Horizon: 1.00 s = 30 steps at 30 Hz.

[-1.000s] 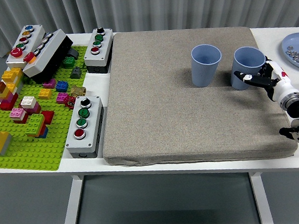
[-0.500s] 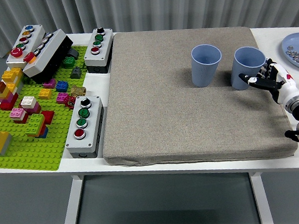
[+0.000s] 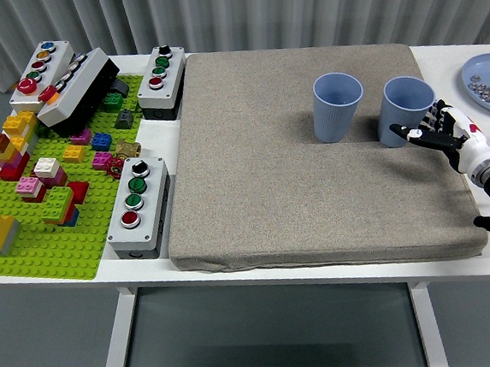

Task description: Pick cup pour cup place

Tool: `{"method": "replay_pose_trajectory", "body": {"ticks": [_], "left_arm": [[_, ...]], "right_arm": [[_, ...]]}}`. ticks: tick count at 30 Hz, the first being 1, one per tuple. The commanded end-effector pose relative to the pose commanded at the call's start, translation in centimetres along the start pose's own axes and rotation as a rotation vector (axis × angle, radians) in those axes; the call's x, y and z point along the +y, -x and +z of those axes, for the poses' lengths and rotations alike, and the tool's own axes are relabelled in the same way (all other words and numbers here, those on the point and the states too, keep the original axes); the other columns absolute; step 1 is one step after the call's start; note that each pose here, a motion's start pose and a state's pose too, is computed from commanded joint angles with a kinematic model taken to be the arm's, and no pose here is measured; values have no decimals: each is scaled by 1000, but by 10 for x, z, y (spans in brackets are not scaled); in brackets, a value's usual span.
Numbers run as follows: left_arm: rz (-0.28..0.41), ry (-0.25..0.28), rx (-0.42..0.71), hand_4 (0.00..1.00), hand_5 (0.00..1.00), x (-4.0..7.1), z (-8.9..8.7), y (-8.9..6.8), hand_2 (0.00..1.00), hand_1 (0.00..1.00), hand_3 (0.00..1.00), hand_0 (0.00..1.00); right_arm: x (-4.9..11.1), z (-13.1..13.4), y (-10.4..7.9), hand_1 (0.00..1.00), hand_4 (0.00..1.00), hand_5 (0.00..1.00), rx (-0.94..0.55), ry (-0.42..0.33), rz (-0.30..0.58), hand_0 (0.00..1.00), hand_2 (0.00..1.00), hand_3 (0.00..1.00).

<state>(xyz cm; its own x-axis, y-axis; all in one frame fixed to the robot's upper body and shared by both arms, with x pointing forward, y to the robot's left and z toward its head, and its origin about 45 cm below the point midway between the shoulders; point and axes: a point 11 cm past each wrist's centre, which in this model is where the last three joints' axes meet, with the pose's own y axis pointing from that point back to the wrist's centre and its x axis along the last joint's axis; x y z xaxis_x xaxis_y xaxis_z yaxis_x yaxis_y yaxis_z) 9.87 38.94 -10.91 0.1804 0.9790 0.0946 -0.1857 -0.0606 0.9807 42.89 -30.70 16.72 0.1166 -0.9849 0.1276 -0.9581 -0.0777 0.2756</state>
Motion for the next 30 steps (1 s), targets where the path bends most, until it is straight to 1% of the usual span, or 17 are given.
{"method": "replay_pose_trajectory", "body": {"ticks": [5,8,15,16,22,24,30], "left_arm": [[-2,-2,3,641,998,0,-2,1,882,829,813,827],[-2,-4,4,641,998,0,-3,1,882,829,813,827],[-2,-11,10,641,998,0,-8,1,881,829,813,827],[-1,-11,11,641,998,0,-8,1,881,830,813,829],[-1,-14,16,641,998,0,-11,1,880,830,813,828],[-1,-16,15,641,998,0,-12,1,880,830,813,828],[-2,-14,10,641,998,0,-11,1,879,830,813,828]], "right_arm": [[8,2,-8,985,905,369,5,0,-2,998,998,998],[17,2,-14,985,905,369,12,-9,-11,998,998,998],[34,-1,-21,983,895,357,35,-26,-23,998,998,998],[35,-1,-22,980,920,388,38,-27,-24,998,998,998],[48,-2,-35,980,921,396,62,-29,-13,998,998,998],[55,-3,-41,980,921,396,72,-34,-6,998,998,998],[56,-14,-40,979,918,398,65,-65,-5,998,998,998]]}}
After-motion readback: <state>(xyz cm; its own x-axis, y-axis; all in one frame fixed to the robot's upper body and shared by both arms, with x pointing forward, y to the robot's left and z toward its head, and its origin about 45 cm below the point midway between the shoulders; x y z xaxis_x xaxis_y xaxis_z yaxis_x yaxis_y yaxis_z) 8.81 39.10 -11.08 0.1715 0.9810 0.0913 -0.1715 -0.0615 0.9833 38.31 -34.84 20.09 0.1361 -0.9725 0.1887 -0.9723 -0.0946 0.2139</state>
